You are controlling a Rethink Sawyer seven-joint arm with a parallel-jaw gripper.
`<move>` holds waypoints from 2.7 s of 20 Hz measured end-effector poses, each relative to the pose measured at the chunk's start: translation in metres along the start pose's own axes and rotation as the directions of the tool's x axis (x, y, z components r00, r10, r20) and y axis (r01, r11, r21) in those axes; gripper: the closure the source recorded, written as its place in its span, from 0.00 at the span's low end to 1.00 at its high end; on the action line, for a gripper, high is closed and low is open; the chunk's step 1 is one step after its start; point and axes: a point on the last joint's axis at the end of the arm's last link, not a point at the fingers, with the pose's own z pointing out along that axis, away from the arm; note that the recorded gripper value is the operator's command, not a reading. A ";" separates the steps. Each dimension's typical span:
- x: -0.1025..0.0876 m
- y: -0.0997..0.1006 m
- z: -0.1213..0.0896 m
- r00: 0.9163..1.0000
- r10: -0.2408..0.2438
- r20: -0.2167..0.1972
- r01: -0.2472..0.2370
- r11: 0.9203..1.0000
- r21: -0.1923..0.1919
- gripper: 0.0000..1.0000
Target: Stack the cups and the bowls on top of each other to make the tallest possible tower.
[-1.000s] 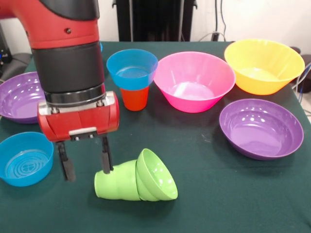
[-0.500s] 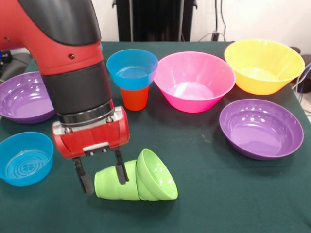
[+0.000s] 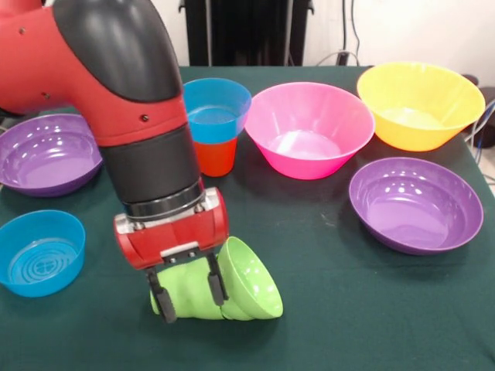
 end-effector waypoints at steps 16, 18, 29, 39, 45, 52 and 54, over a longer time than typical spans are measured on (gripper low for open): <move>0.039 0.008 0.029 0.984 -0.139 -0.115 0.146 0.987 0.064 0.00; 0.039 0.008 0.029 0.980 -0.152 -0.125 0.162 0.984 0.074 0.00; 0.044 -0.003 0.022 0.955 -0.189 -0.227 0.219 0.969 0.111 0.00; 0.053 -0.009 0.007 0.926 -0.205 -0.316 0.256 0.958 0.130 0.00; 0.057 -0.008 0.000 0.905 -0.223 -0.363 0.292 0.945 0.146 0.00; 0.065 -0.010 -0.007 0.904 -0.213 -0.371 0.280 0.950 0.137 0.00; 0.071 -0.009 -0.010 0.904 -0.203 -0.375 0.265 0.956 0.123 0.00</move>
